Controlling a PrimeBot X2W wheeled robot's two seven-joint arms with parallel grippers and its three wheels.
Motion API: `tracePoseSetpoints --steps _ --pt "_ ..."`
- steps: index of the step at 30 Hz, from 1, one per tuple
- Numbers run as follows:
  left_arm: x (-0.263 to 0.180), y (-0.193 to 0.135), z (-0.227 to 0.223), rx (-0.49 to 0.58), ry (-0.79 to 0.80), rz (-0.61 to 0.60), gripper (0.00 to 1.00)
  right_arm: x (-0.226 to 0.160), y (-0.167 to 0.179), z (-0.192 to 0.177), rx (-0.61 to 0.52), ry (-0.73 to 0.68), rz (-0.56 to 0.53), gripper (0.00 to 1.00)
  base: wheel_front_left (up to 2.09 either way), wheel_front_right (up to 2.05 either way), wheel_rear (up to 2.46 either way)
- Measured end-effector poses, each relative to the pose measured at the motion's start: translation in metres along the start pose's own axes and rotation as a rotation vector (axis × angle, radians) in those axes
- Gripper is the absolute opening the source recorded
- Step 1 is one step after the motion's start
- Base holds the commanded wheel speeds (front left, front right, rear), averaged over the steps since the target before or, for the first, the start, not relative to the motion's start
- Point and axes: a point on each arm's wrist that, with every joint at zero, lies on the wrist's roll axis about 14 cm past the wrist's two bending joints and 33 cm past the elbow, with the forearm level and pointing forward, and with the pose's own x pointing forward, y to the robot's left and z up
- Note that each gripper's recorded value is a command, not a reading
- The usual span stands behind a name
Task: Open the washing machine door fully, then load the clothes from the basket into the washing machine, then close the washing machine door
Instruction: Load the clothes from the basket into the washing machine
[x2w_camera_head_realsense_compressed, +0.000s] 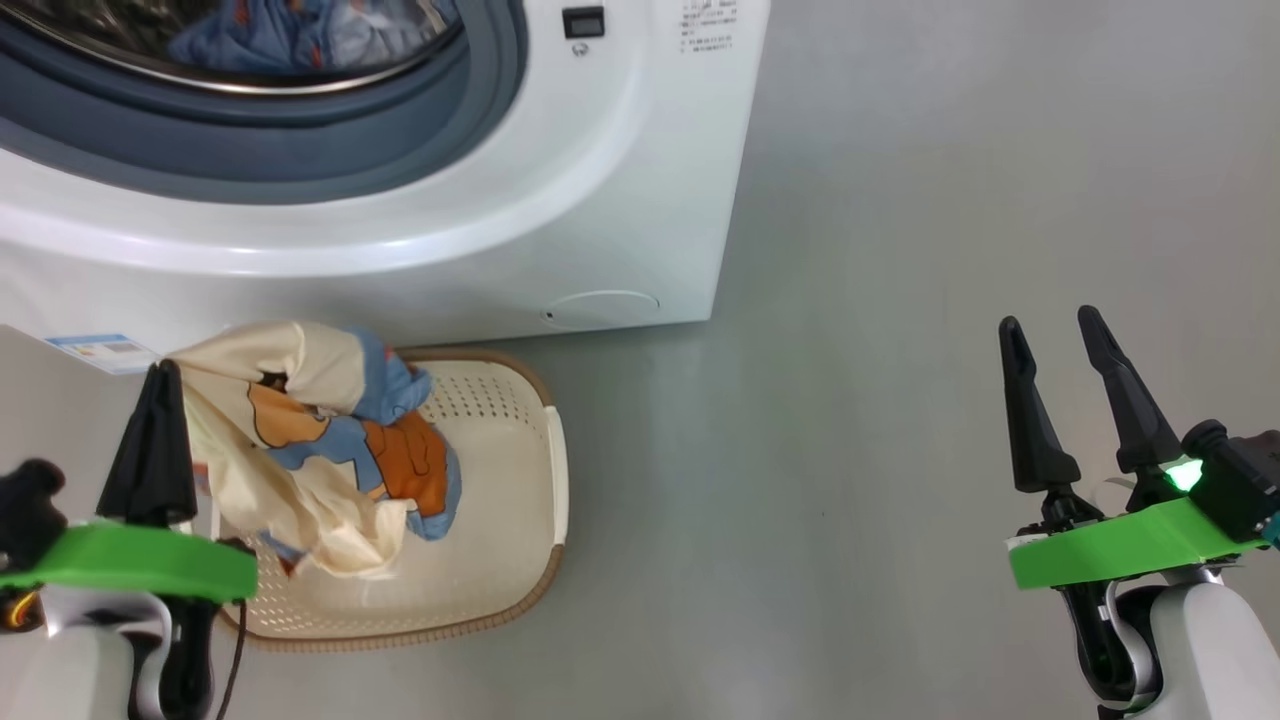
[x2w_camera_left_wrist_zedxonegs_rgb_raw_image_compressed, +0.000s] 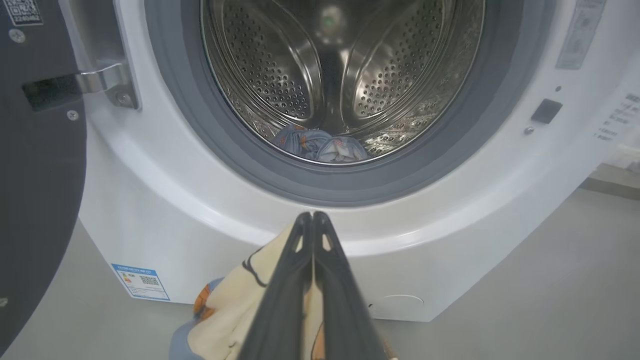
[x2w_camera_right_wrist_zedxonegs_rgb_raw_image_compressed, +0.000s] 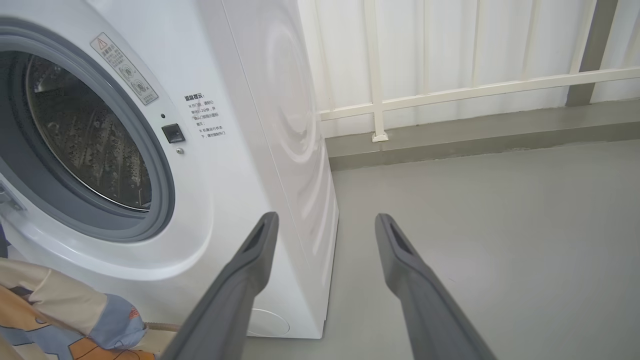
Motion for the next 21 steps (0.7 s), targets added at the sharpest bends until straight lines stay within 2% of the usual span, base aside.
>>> tracePoseSetpoints --steps 4,13,21 --pt "-0.013 -0.005 0.021 0.034 -0.061 -0.011 0.00 -0.006 0.001 0.004 0.002 -0.005 -0.002 1.00 0.00 0.00 0.00" --pt "-0.044 -0.007 0.048 0.023 -0.156 0.015 0.00 -0.017 0.002 0.009 0.002 -0.009 -0.008 1.00 0.00 0.00 0.00" --pt "-0.053 -0.008 0.047 -0.003 -0.167 0.039 0.00 -0.021 -0.002 0.006 0.005 -0.001 -0.024 1.00 0.00 0.00 0.00"
